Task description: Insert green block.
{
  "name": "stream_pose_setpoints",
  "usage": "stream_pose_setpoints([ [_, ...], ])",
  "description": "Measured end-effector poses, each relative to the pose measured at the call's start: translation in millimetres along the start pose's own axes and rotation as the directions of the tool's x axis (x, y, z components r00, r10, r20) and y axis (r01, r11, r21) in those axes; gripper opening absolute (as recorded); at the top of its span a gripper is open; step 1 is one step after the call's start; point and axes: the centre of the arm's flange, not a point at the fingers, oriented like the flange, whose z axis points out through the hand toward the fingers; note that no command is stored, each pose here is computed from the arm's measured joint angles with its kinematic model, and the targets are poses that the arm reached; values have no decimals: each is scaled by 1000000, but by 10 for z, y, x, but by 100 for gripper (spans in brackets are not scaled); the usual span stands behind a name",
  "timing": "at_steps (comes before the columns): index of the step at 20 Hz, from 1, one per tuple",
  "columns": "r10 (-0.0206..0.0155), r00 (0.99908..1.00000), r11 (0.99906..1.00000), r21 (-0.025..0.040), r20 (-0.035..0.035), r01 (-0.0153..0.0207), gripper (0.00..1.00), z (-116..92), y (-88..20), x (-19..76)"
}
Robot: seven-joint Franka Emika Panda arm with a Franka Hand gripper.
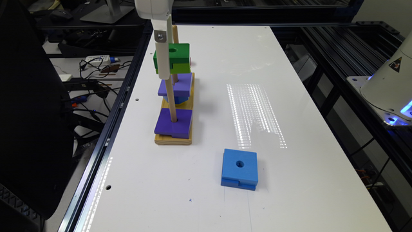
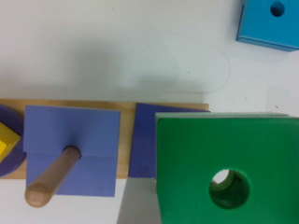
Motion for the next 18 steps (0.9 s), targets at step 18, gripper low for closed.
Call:
stream_pose_setpoints([
  [18, -795, 999982, 999925, 12253, -5917, 867, 0, 50, -94, 101],
])
